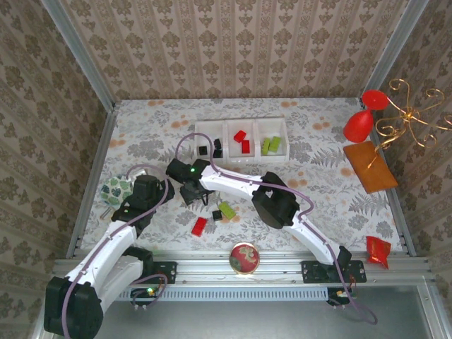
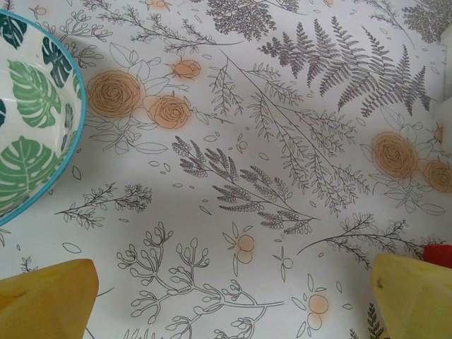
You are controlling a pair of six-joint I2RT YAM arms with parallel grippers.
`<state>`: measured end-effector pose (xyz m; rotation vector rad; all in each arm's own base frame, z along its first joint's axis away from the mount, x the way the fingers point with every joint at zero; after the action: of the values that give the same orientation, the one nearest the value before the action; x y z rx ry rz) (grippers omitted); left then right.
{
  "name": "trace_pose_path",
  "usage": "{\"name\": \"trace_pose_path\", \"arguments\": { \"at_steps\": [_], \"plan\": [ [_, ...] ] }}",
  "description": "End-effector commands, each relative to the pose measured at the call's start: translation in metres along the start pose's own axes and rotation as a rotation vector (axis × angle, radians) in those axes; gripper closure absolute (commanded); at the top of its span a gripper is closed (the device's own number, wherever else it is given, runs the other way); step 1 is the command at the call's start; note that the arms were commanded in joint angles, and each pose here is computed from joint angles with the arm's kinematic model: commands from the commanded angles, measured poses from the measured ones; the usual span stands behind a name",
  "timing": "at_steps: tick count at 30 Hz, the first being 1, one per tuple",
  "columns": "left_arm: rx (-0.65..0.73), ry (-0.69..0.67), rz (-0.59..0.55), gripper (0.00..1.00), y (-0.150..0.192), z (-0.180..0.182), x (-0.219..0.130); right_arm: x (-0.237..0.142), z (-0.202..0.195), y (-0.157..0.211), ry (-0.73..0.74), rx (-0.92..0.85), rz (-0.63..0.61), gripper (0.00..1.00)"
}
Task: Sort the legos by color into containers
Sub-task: Pick up the lego from the center of the table, then place the lego in the container.
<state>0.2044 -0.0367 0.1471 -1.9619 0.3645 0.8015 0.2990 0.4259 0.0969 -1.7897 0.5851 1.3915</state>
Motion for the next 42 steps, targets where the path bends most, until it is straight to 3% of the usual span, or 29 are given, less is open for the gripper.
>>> {"name": "trace_pose_path", "arguments": {
  "at_steps": [1, 6, 11, 29, 42],
  "plan": [
    [-0.022, -0.006, 0.007, 0.0, 0.002, 0.002, 0.002, 0.029, -0.009, 0.003, 0.107, -0.017, 0.016, 0.39],
    [-0.024, -0.007, 0.005, 0.0, 0.0, 0.002, 0.001, 0.027, -0.012, 0.001, 0.116, -0.014, 0.011, 0.6],
    [-0.023, -0.007, 0.004, 0.0, -0.001, 0.002, 0.0, 0.011, -0.014, -0.002, 0.11, -0.011, -0.011, 0.68],
    [-0.045, 0.001, -0.03, 0.0, -0.007, 0.003, -0.01, -0.077, -0.061, 0.003, 0.116, 0.07, -0.163, 0.74],
    [-0.051, 0.028, -0.024, 0.0, -0.009, -0.001, -0.012, -0.111, -0.146, 0.015, 0.26, 0.204, -0.208, 0.75]
  ]
}}
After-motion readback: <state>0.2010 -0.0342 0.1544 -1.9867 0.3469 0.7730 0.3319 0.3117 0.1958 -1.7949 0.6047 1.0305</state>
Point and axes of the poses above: each hand's point on the last joint's axis, 136 mm out from that joint toward the fingers, its own x axis out along the fingers, its own z axis along the line the jaws close on, y = z × x, the point moved 8 cm from there along -x, back along the fingers, and after that the axes turned 10 degrees about -x, right-handed, at the moved point
